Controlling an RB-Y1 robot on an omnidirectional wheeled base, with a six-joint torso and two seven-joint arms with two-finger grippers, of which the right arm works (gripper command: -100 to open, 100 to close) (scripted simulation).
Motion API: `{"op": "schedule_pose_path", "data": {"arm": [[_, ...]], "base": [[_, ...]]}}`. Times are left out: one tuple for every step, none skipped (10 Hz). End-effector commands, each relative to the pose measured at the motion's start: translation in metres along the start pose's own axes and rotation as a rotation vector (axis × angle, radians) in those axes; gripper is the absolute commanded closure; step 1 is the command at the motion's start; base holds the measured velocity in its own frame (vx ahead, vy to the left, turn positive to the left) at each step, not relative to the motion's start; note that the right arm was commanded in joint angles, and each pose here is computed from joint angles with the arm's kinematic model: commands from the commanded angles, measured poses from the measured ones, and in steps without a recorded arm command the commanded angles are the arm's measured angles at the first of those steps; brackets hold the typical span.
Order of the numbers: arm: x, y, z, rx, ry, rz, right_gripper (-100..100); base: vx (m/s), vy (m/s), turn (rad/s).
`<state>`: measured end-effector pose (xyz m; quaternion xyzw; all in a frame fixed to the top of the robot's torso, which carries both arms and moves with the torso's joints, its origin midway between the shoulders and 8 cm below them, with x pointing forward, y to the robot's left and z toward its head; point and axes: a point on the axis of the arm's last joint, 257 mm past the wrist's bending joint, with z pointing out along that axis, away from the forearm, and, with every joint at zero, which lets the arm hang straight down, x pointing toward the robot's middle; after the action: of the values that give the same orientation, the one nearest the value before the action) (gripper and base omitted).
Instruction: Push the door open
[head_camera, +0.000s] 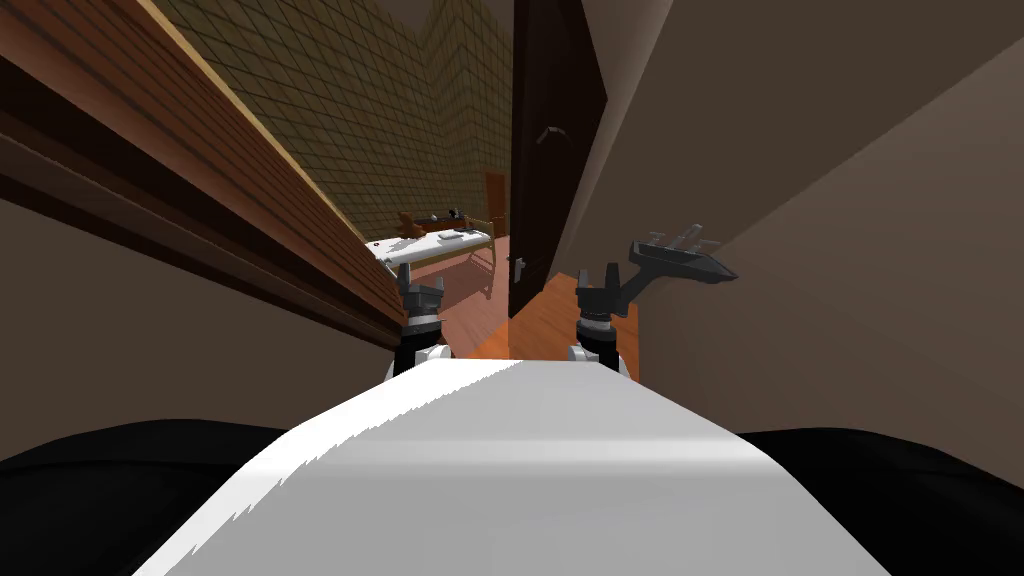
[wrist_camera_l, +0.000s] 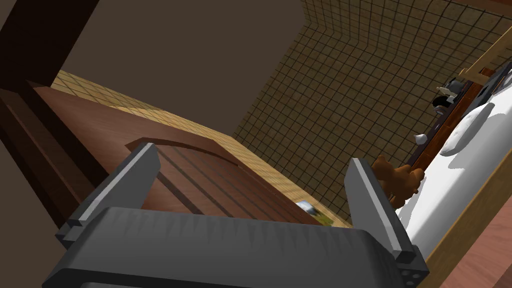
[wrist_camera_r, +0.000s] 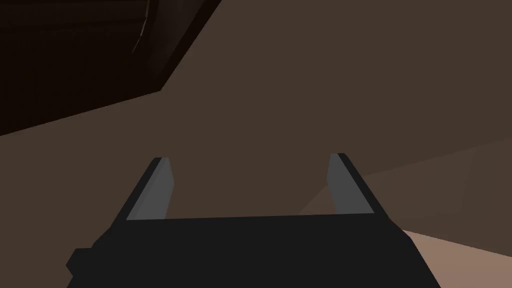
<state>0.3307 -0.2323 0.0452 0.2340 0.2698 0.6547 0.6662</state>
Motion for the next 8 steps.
{"op": "schedule_pose_path", "data": {"arm": [[0.005, -0.015, -0.0017, 0.03, 0.01, 0.018, -100], [0.009, -0.025, -0.003, 0.05, 0.017, 0.031, -100], [0.012, -0.031, -0.004, 0.063, 0.022, 0.038, -100], [0.017, -0.045, -0.0061, 0.091, 0.032, 0.054, -100], [0.021, -0.053, -0.0075, 0.107, 0.037, 0.063, -100], [0.028, -0.069, -0.0108, 0.141, 0.05, 0.081, -100], [0.032, -0.078, -0.0128, 0.16, 0.057, 0.091, -100], [0.036, -0.087, -0.0149, 0.179, 0.064, 0.101, -100]], "base": [[0.064, -0.061, 0.121], [0.118, -0.095, 0.154], [0.113, -0.092, 0.066], [0.127, -0.093, 0.108], [0.116, -0.107, 0.097], [0.116, -0.135, 0.173], [0.126, -0.127, 0.14], [0.113, -0.1, 0.077]]}}
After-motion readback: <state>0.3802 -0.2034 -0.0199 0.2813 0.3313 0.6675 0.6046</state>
